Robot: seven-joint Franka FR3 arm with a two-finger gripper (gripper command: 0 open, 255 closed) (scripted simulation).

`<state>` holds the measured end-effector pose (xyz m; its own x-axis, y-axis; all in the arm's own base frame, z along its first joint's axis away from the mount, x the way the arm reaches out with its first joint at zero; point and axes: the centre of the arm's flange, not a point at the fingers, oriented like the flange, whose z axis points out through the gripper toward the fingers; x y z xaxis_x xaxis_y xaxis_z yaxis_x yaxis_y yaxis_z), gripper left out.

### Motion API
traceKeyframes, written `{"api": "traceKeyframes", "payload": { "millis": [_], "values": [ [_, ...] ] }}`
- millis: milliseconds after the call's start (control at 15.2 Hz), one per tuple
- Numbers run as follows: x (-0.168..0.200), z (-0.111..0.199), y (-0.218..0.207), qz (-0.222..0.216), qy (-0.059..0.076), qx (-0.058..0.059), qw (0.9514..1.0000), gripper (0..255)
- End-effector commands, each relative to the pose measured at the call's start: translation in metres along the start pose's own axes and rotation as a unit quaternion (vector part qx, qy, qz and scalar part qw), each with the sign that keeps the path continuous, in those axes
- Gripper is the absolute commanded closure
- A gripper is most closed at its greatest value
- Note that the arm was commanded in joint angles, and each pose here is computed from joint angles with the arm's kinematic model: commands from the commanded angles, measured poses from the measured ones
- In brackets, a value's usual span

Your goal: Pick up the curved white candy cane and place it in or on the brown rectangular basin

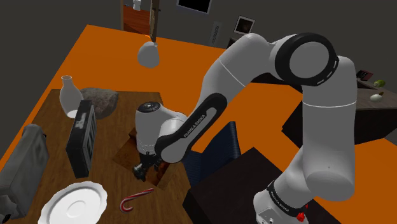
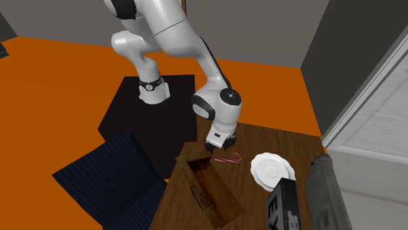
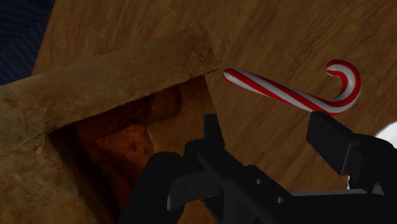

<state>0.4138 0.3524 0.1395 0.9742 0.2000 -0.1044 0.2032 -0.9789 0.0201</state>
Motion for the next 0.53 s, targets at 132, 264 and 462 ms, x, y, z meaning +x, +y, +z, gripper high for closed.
{"api": "traceKeyframes", "payload": {
  "millis": [132, 264, 462],
  "values": [
    [-0.008, 0.026, -0.028, 0.011, 0.008, 0.029, 0.9995, 0],
    [-0.013, 0.041, -0.045, 0.017, 0.013, 0.045, 0.9988, 0],
    [-0.019, 0.062, -0.072, 0.027, 0.020, 0.069, 0.9971, 0]
  ]
}}
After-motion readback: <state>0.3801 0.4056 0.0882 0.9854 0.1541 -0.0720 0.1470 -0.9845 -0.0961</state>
